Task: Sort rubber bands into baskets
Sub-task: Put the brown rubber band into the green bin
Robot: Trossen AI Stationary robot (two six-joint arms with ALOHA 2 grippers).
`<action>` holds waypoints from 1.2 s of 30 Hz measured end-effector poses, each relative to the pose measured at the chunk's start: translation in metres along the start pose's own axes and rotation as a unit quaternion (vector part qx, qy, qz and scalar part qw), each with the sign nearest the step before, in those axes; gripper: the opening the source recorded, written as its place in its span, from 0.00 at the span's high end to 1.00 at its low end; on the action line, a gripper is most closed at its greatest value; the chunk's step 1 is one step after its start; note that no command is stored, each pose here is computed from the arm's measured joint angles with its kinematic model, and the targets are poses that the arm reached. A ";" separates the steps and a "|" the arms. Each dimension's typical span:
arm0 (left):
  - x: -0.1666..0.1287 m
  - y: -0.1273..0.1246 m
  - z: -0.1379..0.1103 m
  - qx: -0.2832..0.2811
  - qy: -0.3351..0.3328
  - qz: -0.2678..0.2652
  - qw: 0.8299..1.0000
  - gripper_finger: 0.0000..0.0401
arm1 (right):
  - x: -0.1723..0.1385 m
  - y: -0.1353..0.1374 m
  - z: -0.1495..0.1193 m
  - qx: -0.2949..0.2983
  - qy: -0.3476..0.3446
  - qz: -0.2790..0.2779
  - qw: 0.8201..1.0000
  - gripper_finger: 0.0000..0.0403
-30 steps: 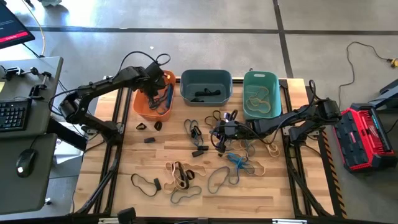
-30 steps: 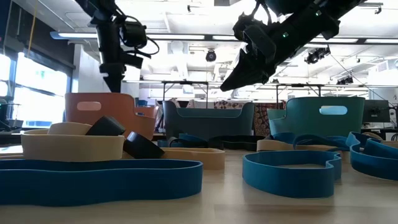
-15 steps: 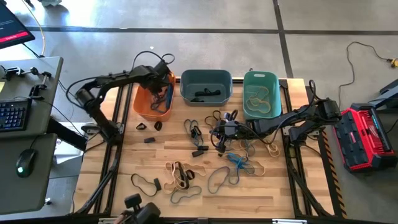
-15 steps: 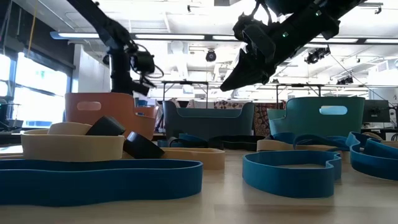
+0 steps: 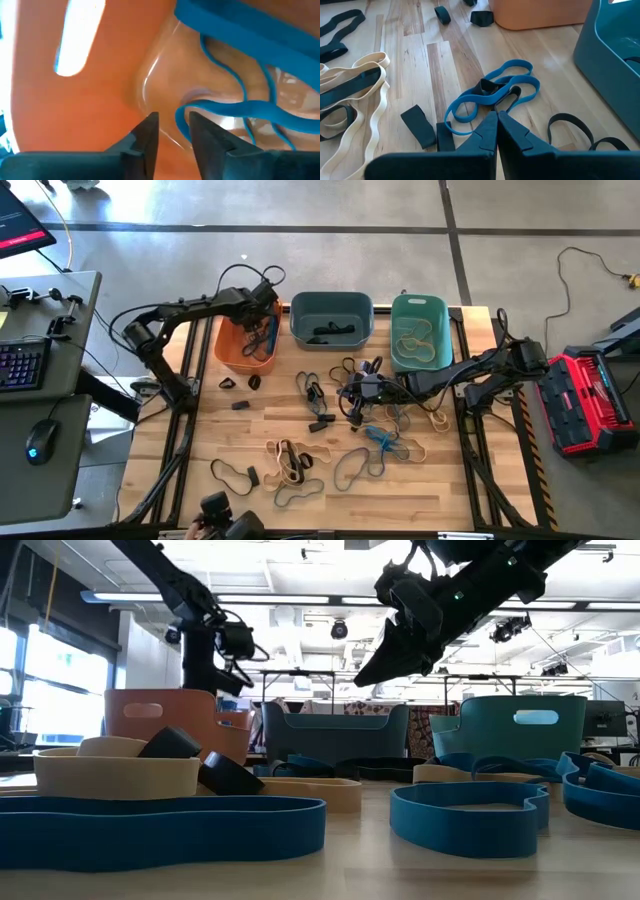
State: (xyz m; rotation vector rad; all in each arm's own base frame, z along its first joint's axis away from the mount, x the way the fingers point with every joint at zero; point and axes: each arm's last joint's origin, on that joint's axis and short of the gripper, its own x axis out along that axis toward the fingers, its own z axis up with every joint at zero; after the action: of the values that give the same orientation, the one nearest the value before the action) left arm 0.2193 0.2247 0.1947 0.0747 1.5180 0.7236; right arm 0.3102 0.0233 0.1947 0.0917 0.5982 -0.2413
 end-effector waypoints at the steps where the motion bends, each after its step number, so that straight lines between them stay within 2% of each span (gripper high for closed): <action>1: -0.004 0.000 0.000 -0.001 -0.007 0.001 1.000 0.72 | 0.000 0.000 0.000 0.000 0.000 0.000 1.000 1.00; 4: -0.020 0.000 -0.002 -0.005 -0.033 -0.004 0.999 0.68 | 0.000 0.000 0.000 0.000 0.000 0.000 1.000 1.00; 7: -0.037 -0.002 -0.007 -0.011 -0.069 -0.059 0.996 0.68 | 0.000 0.000 0.000 0.000 0.000 0.000 1.000 1.00; 10: -0.056 -0.004 -0.011 -0.025 -0.109 -0.106 0.988 0.70 | 0.000 0.000 0.000 0.001 0.000 0.000 1.000 1.00; 14: -0.081 -0.012 -0.017 -0.019 -0.166 -0.124 0.978 0.76 | 0.000 0.000 0.000 0.004 0.000 0.000 1.000 1.00; 22: -0.100 -0.056 -0.037 0.039 -0.276 -0.186 0.942 0.86 | 0.000 0.000 0.000 0.004 -0.001 0.000 1.000 1.00; 31: -0.107 -0.103 -0.059 0.066 -0.353 -0.218 0.907 0.92 | 0.000 0.001 0.006 0.023 -0.030 0.008 0.999 1.00; 36: -0.109 -0.127 -0.068 0.083 -0.375 -0.244 0.890 0.93 | -0.002 0.008 0.011 0.025 -0.060 0.025 0.998 1.00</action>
State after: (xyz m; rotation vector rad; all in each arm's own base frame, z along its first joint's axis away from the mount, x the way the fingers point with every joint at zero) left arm 0.2177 0.0467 0.2238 0.0854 0.7879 0.1124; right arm 0.3164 0.0296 0.2052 0.1383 0.4701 -0.2122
